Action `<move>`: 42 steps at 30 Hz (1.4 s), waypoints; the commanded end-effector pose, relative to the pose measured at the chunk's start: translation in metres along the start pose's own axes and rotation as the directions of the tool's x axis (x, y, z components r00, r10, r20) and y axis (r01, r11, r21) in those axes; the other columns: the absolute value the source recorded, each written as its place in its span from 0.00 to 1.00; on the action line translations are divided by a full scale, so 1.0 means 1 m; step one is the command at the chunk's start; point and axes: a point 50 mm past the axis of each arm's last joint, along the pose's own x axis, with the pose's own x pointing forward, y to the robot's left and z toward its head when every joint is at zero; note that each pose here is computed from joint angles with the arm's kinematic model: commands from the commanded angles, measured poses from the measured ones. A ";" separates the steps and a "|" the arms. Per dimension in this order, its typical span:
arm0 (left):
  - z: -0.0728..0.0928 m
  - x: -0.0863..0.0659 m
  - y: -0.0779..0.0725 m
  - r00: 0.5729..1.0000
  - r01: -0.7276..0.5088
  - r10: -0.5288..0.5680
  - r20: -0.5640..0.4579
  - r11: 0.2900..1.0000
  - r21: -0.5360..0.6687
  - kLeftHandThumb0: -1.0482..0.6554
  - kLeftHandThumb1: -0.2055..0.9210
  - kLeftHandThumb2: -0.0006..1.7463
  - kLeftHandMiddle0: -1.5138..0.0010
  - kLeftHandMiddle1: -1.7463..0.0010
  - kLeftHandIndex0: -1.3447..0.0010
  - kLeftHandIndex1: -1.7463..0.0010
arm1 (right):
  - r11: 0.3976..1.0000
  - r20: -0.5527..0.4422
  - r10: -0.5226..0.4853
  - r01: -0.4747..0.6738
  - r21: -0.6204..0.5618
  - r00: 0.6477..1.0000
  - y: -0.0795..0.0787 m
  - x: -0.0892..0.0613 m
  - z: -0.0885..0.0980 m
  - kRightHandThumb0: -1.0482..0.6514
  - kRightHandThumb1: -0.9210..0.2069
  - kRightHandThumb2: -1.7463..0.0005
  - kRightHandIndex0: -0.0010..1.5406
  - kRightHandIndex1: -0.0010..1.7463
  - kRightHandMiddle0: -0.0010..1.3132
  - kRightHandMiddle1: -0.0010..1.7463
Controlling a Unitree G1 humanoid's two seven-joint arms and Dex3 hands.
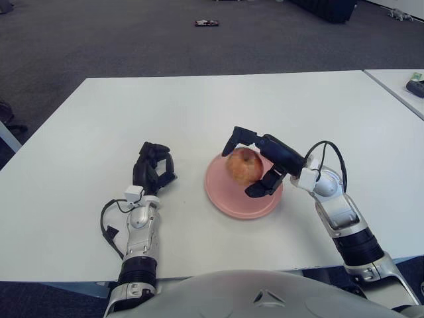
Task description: Put the apple into the plate.
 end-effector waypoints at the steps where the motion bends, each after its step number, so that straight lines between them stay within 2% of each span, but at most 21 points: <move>1: -0.014 -0.013 0.006 0.997 -0.021 0.021 -0.071 1.000 0.005 0.37 0.65 0.61 0.37 0.00 0.67 0.00 | 0.997 -0.016 0.067 -0.068 -0.044 0.998 -0.003 -0.001 0.000 0.04 0.23 0.56 0.00 0.04 0.00 0.14; 4: -0.014 -0.013 0.007 0.997 -0.019 0.020 -0.070 1.000 0.004 0.37 0.65 0.61 0.37 0.00 0.67 0.00 | 0.996 -0.025 0.080 -0.081 -0.048 0.996 -0.003 -0.002 0.000 0.02 0.18 0.61 0.00 0.01 0.00 0.04; 8: -0.014 -0.014 0.007 0.998 -0.018 0.018 -0.063 1.000 0.001 0.37 0.65 0.61 0.37 0.00 0.66 0.00 | 0.993 -0.042 0.097 -0.099 -0.057 0.994 -0.004 -0.003 0.002 0.00 0.17 0.64 0.00 0.00 0.00 0.01; 33: -0.014 -0.013 0.006 0.998 -0.018 0.017 -0.062 1.000 -0.007 0.37 0.65 0.61 0.37 0.00 0.67 0.00 | 0.987 -0.094 0.126 -0.134 -0.085 0.988 -0.007 -0.007 0.009 0.00 0.16 0.68 0.00 0.00 0.00 0.00; 42: -0.014 -0.013 0.006 0.998 -0.020 0.019 -0.056 1.000 -0.011 0.37 0.65 0.61 0.38 0.00 0.67 0.00 | 0.991 -0.092 0.098 -0.105 -0.085 0.991 -0.009 -0.009 0.012 0.00 0.10 0.70 0.00 0.00 0.00 0.00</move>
